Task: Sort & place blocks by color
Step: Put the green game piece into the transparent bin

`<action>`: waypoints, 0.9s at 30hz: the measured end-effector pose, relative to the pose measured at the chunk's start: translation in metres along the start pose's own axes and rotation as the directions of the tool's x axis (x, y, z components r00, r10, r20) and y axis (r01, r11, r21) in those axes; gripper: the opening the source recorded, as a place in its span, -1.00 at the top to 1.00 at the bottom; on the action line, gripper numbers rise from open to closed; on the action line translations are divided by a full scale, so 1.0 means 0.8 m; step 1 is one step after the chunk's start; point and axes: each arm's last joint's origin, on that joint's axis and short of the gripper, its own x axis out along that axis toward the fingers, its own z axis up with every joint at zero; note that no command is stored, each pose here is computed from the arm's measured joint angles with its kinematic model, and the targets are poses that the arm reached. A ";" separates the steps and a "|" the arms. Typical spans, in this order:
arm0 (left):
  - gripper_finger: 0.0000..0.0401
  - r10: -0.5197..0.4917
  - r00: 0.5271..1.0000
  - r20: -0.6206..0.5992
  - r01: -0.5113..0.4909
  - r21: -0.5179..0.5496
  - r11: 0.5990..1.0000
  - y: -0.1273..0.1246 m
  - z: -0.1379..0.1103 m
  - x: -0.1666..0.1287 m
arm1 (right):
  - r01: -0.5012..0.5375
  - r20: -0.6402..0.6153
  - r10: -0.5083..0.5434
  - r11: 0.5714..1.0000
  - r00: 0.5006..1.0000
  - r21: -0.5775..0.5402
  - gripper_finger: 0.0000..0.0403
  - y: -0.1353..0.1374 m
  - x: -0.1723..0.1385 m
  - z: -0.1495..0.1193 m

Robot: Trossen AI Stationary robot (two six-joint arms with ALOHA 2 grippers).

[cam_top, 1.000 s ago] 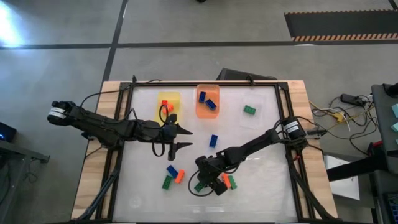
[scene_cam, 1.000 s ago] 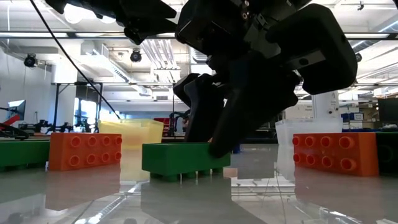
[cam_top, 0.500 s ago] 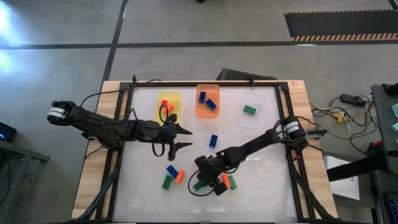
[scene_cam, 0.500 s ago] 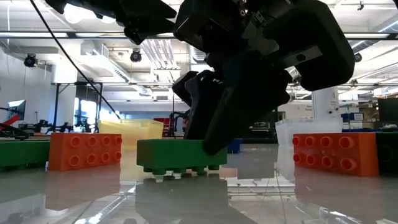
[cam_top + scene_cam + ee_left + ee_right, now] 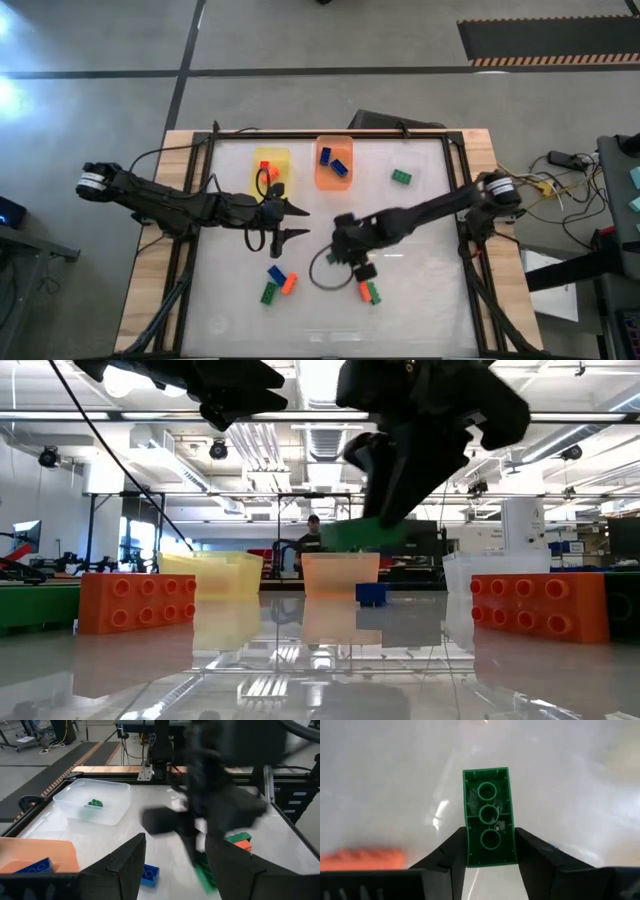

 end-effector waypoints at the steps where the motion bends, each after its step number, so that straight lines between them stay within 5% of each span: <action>1: 0.06 0.000 1.000 0.000 0.000 0.000 1.000 0.000 0.000 0.000 | 0.016 -0.012 -0.016 1.000 1.000 0.016 0.33 -0.007 -0.009 -0.005; 15: 0.06 -0.001 1.000 0.018 0.001 -0.001 1.000 0.000 0.002 0.000 | 0.272 -0.105 -0.252 0.912 0.962 0.307 0.33 -0.096 -0.121 -0.126; 22: 0.05 0.001 1.000 0.022 -0.001 0.020 1.000 0.000 0.003 0.000 | 0.357 -0.217 -0.289 0.829 0.932 0.431 0.33 -0.120 -0.131 -0.215; 27: 0.05 0.001 1.000 0.026 -0.001 0.019 1.000 0.000 0.003 0.000 | 0.375 -0.245 -0.288 0.788 0.926 0.488 0.33 -0.128 -0.137 -0.249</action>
